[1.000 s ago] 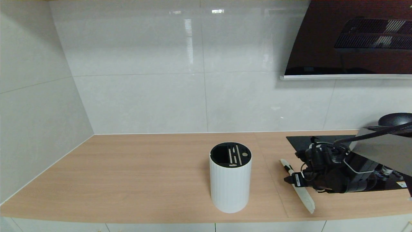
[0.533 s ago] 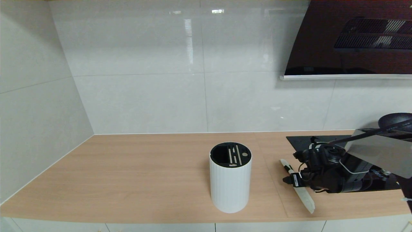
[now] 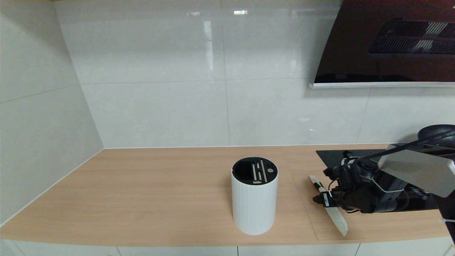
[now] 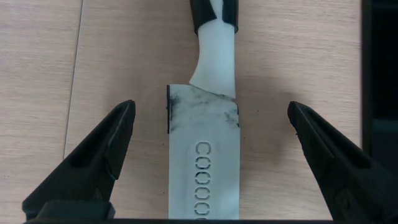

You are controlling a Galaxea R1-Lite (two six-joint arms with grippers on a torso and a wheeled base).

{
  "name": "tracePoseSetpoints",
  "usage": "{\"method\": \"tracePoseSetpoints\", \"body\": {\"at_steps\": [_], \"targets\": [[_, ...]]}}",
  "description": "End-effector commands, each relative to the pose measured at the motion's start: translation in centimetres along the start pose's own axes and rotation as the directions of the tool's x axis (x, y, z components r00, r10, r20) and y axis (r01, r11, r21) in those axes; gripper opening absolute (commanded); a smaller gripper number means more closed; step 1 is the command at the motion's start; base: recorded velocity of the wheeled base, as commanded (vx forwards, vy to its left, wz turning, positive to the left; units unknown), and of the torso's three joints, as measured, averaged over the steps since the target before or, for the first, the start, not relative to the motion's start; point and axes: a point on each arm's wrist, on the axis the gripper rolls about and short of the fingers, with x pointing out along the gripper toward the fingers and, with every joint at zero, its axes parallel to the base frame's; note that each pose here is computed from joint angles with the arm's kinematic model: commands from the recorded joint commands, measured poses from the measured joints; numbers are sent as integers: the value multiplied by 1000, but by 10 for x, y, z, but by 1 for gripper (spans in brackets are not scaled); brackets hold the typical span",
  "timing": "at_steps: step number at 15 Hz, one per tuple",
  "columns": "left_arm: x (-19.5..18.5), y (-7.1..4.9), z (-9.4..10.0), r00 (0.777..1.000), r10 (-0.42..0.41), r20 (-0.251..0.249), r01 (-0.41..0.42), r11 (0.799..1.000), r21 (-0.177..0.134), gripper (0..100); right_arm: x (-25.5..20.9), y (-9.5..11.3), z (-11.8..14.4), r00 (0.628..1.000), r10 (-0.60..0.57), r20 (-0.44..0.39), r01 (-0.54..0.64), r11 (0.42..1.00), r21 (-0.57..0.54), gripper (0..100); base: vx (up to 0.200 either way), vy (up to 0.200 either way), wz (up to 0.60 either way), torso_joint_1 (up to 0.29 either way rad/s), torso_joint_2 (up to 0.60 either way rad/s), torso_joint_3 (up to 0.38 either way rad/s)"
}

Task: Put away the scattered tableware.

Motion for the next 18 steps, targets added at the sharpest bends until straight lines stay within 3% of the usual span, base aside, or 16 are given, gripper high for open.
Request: {"method": "tracePoseSetpoints", "body": {"at_steps": [1,3,4,14,18], "targets": [[0,0,0,1000,0,1,0,1000,-1,100,0,0,0,1000,0,0,0,1000,0,100,0,0,0,0,0,0],[0,0,0,1000,0,1,0,1000,-1,100,1,0,0,1000,-3,0,3,1000,0,100,0,0,0,0,0,0],[0,0,0,1000,0,1,0,1000,-1,100,1,0,0,1000,-9,-1,9,1000,0,0,0,0,0,0,0,0],[0,0,0,1000,0,1,0,1000,1,100,-1,1,1,999,-40,11,40,999,-19,0,0,0,0,0,0,0],[0,0,0,1000,0,1,0,1000,3,100,-33,0,26,995,-32,92,29,999,33,0,0,0,0,0,0,0]]}}
